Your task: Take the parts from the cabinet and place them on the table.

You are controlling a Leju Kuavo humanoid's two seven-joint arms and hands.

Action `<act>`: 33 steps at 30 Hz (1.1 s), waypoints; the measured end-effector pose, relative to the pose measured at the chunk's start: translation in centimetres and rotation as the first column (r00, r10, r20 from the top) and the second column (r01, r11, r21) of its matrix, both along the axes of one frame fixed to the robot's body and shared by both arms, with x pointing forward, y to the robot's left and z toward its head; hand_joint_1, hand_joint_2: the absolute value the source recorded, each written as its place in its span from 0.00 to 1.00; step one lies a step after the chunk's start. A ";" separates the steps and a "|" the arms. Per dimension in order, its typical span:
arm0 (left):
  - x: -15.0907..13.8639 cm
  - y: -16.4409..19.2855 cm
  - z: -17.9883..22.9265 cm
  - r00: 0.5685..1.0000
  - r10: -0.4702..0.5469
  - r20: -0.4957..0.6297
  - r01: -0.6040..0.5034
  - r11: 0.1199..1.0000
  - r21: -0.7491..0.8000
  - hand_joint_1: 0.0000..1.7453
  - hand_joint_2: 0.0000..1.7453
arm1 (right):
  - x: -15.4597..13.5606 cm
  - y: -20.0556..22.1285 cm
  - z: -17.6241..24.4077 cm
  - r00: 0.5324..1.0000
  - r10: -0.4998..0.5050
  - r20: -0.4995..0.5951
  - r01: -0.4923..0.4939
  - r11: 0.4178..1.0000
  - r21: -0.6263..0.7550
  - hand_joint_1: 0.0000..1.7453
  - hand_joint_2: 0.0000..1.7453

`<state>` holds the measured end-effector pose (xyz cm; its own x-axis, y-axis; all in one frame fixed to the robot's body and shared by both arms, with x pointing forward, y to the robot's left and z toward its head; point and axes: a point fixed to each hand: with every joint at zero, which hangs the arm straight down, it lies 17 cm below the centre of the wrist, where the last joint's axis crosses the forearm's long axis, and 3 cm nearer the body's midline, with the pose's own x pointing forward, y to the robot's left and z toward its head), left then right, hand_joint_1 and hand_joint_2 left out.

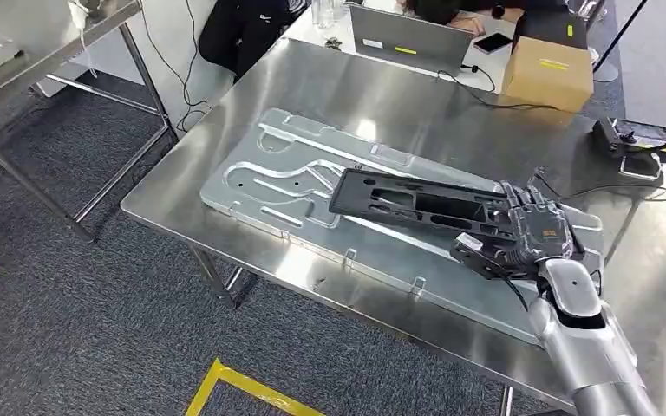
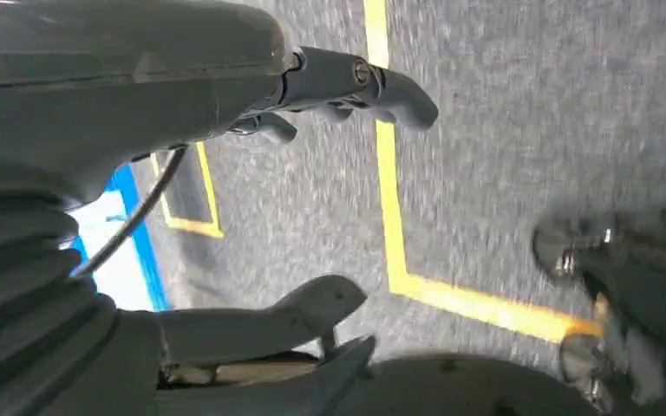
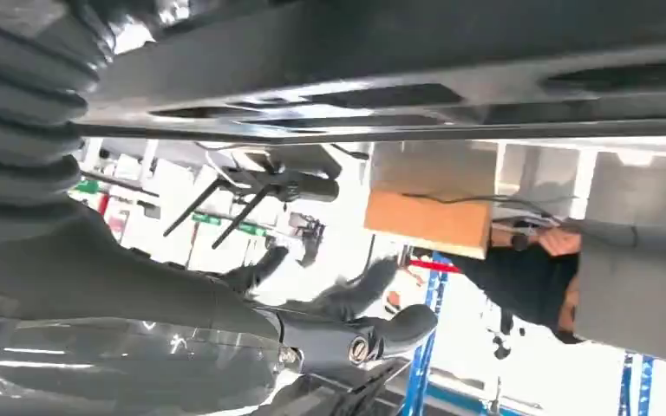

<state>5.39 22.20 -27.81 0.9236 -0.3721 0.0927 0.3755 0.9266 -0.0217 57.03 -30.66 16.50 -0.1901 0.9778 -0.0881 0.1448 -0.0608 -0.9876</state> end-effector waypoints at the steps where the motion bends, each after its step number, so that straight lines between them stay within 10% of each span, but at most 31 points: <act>1: 0.0 0.0 0.0 1.000 0.000 -0.001 0.000 1.000 0.000 0.00 0.00 | 0.1 0.1 -0.2 1.000 0.000 -0.007 0.000 1.000 0.000 0.00 0.00; 33: -0.6 0.1 0.0 0.999 0.014 -0.029 -0.014 1.000 0.004 0.00 0.00 | -4.5 12.3 3.7 0.942 0.334 0.036 -0.336 0.939 0.068 0.00 0.00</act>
<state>4.79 22.26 -27.84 0.9310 -0.3593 0.0645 0.3617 0.9318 -0.0292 52.52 -18.36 20.19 -0.5069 0.8616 -0.0279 0.1673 0.0666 -0.9837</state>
